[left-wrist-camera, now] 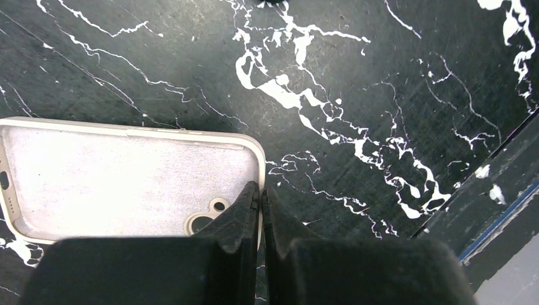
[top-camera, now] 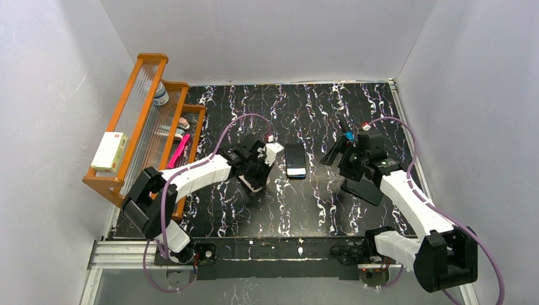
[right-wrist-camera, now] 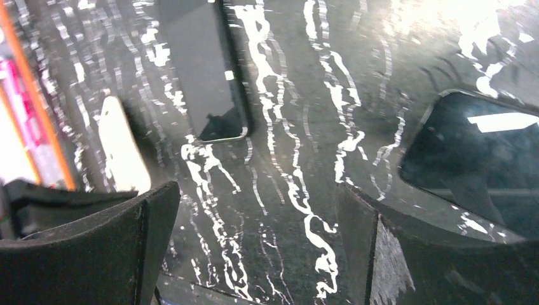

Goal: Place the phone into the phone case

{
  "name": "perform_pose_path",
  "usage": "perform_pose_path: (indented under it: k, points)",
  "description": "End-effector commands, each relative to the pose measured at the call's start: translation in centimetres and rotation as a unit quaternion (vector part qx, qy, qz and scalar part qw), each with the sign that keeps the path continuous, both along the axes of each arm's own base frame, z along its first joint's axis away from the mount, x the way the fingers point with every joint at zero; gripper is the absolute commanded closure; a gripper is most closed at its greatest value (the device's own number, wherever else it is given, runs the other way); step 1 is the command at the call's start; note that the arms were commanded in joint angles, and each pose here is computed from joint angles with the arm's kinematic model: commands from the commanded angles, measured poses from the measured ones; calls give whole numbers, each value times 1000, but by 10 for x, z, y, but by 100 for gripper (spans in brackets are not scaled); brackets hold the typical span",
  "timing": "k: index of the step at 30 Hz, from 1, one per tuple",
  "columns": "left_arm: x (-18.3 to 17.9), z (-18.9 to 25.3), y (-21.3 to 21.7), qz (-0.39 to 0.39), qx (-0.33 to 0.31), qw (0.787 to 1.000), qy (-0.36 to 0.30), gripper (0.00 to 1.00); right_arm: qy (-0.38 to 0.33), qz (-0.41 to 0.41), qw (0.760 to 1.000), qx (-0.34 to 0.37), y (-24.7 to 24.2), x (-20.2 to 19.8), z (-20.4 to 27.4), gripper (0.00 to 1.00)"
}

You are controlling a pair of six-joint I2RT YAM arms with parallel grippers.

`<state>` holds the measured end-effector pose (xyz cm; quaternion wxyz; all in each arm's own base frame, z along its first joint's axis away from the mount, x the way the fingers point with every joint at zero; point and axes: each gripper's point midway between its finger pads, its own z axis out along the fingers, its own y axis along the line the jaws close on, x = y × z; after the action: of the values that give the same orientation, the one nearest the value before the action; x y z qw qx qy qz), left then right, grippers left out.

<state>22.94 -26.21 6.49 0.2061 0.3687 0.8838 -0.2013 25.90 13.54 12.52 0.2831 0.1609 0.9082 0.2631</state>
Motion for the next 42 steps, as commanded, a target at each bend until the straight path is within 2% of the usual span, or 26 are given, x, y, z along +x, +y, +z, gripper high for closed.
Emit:
perform_pose_path:
  k: [1, 7, 10, 14, 16, 18, 22, 24, 26, 29, 31, 34, 38, 42]
  points:
    - [-13, -3, 9, -25, 10, 1000, -4, 100, 53, -79, 994, -45, -24, 1, -18, 1]
    - [-20, -3, 10, -17, 4, 1000, -1, 100, 48, -186, 973, -132, -72, 7, -21, 1]
    - [-23, -3, 12, -16, 3, 1000, -1, 95, 45, -233, 959, -153, -90, 7, -20, 1]
    - [-24, 4, 15, -1, -6, 1000, -5, 79, 54, -284, 944, -162, -106, 5, -18, 1]
    - [-22, 11, 16, 6, -9, 1000, -17, 60, 58, -298, 939, -162, -110, 6, -17, 1]
    - [-19, 20, 17, 12, -14, 999, -32, 47, 58, -302, 937, -163, -112, 12, -16, 1]
    - [-11, 39, 20, 31, -23, 997, -63, 32, 65, -319, 930, -169, -120, 22, -22, 1]
    - [-10, 50, 24, 41, -28, 996, -78, 22, 54, -298, 939, -166, -119, 34, -25, 2]
    - [-9, 57, 30, 51, -30, 994, -94, 13, 17, -222, 965, -139, -100, 57, -23, 10]
    - [-11, 62, 38, 60, -34, 991, -113, 6, 12, -210, 968, -138, -97, 67, -28, 25]
    - [-12, 62, 43, 65, -32, 990, -123, 2, 8, -203, 969, -142, -96, 72, -33, 30]
    - [-11, 63, 49, 70, -27, 988, -134, 2, 23, -198, 967, -157, -100, 75, -44, 32]
    - [-9, 67, 49, 72, -26, 987, -139, 2, 46, -179, 968, -170, -100, 72, -61, 26]
    - [-10, 66, 50, 71, -24, 987, -139, 2, 54, -153, 972, -169, -95, 70, -75, 25]
